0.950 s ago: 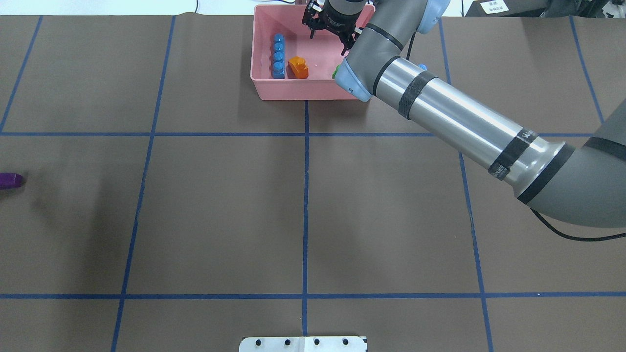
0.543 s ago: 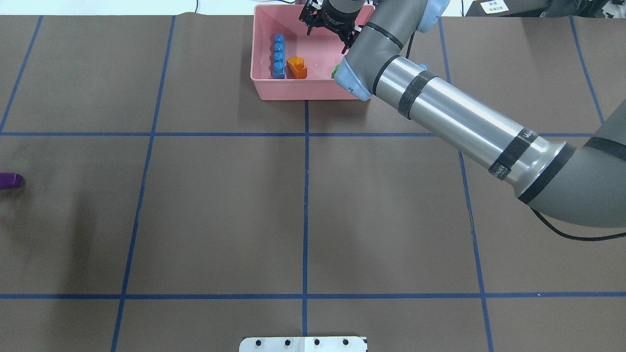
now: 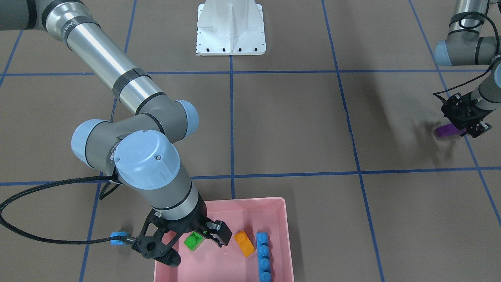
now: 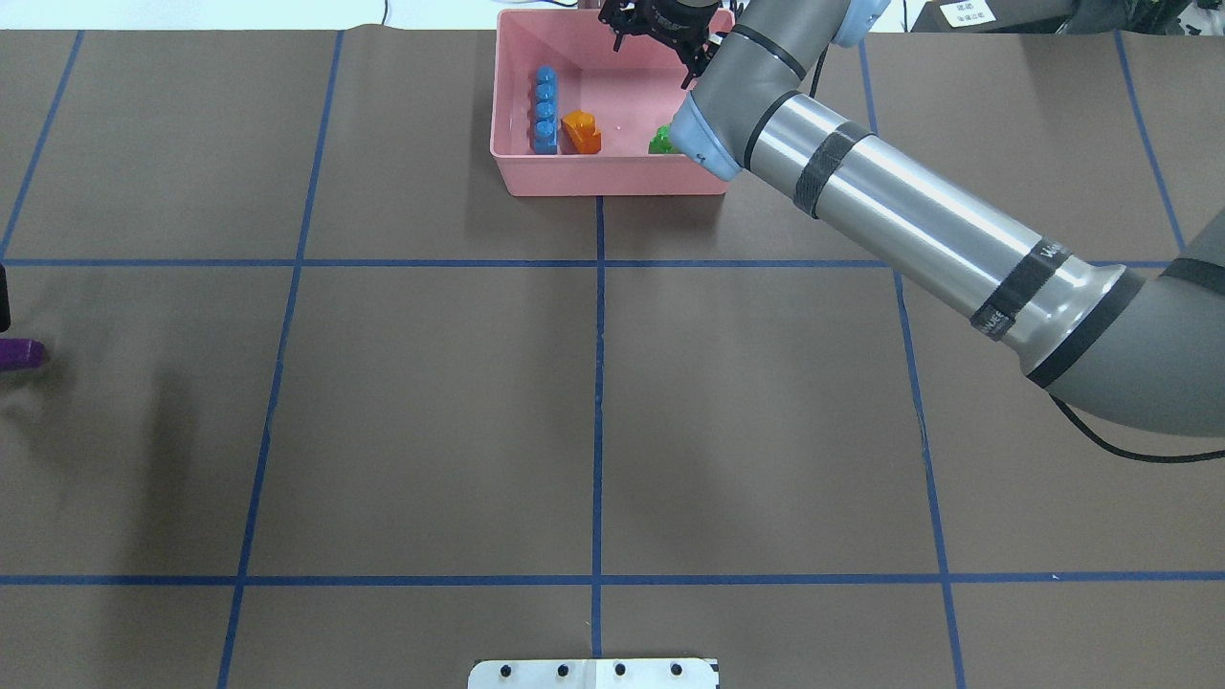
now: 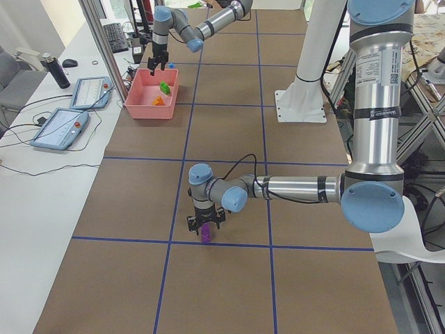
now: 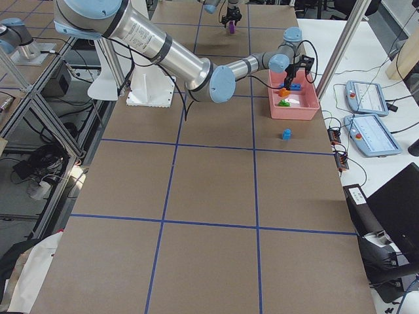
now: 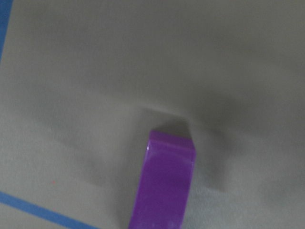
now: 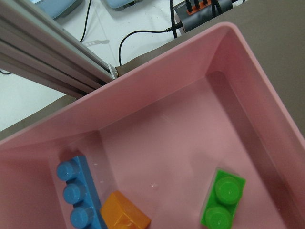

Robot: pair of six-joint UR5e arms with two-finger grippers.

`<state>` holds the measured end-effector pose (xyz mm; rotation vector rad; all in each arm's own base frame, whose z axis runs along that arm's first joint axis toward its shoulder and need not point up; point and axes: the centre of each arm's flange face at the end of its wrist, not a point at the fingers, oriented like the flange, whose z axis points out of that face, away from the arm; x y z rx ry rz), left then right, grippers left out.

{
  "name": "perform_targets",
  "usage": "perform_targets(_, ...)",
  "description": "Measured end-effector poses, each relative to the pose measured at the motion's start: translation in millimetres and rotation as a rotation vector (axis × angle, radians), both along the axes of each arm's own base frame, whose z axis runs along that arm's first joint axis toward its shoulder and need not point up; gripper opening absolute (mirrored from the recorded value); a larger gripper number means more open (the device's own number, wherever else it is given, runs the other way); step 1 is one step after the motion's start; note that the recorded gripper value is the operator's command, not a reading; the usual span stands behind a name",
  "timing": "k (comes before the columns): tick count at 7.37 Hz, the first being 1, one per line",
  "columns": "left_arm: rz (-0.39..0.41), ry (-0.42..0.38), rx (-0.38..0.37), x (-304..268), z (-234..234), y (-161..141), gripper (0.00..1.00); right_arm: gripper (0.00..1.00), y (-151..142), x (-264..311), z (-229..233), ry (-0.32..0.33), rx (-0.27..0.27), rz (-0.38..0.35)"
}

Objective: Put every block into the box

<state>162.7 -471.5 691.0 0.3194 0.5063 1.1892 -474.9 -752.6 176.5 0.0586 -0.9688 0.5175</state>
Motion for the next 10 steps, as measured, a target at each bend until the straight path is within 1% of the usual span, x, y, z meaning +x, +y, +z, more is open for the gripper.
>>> perform_targets(2,-0.010,-0.009,0.008,4,-4,-7,0.00,1.00,-11,24,18,0.012,0.002,0.015)
perform_targets(3,-0.033,-0.006,0.000,8,-11,-14,0.00,1.00,-16,40,34,0.024,0.012,0.012)
perform_targets(4,-0.064,0.003,-0.017,17,-32,-29,0.00,1.00,-19,65,61,0.038,0.024,0.001)
perform_targets(5,-0.110,0.019,-0.057,31,-70,-56,0.00,1.00,-19,91,98,0.058,0.045,-0.030)
perform_targets(6,-0.190,0.042,-0.124,49,-122,-88,0.00,1.00,-13,112,143,0.091,0.067,-0.072)
perform_targets(7,-0.273,0.067,-0.183,62,-171,-115,0.00,1.00,-5,121,182,0.123,0.072,-0.108)
perform_targets(8,-0.357,0.100,-0.229,73,-218,-137,0.00,1.00,4,120,211,0.145,0.069,-0.134)
perform_targets(9,-0.432,0.143,-0.271,83,-266,-155,0.00,1.00,13,109,226,0.160,0.079,-0.153)
perform_targets(10,-0.504,0.186,-0.321,95,-322,-174,0.00,1.00,22,93,233,0.174,0.102,-0.164)
